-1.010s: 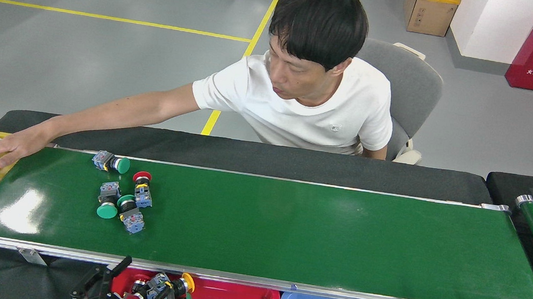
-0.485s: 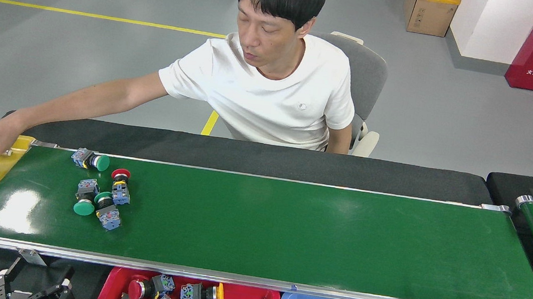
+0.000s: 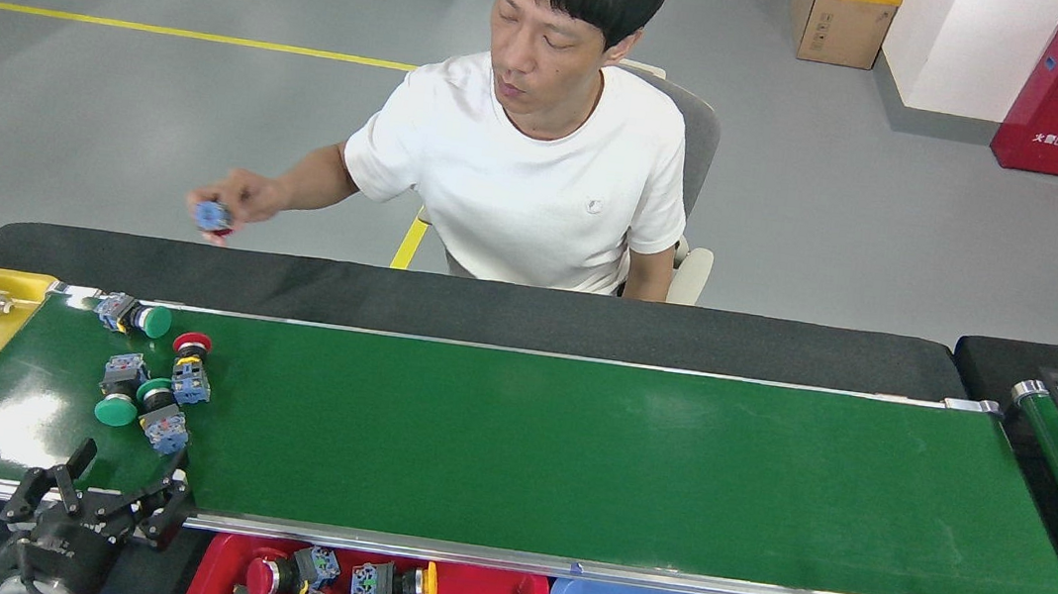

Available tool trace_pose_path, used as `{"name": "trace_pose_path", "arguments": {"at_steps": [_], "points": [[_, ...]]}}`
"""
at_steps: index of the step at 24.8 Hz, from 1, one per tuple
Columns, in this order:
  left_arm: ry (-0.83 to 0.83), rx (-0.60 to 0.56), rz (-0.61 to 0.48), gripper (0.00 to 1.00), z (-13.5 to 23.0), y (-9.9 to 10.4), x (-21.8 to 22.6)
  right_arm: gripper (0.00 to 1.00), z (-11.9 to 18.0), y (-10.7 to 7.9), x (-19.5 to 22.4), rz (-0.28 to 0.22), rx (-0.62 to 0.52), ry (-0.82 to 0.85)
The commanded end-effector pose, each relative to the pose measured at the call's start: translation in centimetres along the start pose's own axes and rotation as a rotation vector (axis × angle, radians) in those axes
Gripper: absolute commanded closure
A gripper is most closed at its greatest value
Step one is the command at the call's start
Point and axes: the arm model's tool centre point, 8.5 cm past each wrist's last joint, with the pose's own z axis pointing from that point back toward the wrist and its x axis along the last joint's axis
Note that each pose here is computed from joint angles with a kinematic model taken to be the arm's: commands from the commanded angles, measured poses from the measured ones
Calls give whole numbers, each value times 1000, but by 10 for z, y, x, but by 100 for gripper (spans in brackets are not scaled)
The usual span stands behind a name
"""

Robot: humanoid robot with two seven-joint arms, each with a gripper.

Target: Pick switch part from conveyor to tray

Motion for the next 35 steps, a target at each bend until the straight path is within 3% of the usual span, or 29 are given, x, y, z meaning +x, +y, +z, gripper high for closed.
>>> {"name": "trace_pose_path", "arguments": {"at_steps": [1, 10, 12, 15, 17, 18, 20, 21, 23, 25, 27, 30, 35], "points": [[32, 12, -8, 0, -15, 13, -16, 2, -10, -7, 0, 10, -3, -14], [48, -16, 4, 0, -60, 37, -30, 2, -18, -5, 7, 5, 10, -34], [59, -32, -14, 3, -67, 38, -28, 2, -20, -6, 8, 29, 11, -28], [55, -51, -27, 21, -69, 35, -30, 2, -22, -2, 8, 63, 37, 8], [43, -65, -33, 53, -70, 29, -29, 2, -24, -2, 9, 66, 37, 3], [34, -70, -38, 59, -71, 26, -27, 2, -24, -4, 8, 63, 31, 4], [27, -84, -52, 90, -71, 21, -31, 1, -26, -12, 1, 88, 14, -5], [21, -85, -51, 96, -70, 19, -32, 1, -26, -14, -4, 112, 25, -15], [-5, -69, -33, 98, -69, 20, -31, 1, -25, -16, -7, 140, 57, -52], [-22, -56, -6, 98, -68, 19, -28, 1, -21, -13, -8, 77, 83, -73], [-55, -17, 17, 97, -57, 18, -24, 1, -21, -14, -10, 64, 90, -77], [-138, 64, 13, 96, -24, 18, -10, 1, -21, -12, -10, 60, 90, -72], [-255, 169, -11, 93, 61, 17, 24, 1, -20, -9, -10, 79, 102, -73]]}}
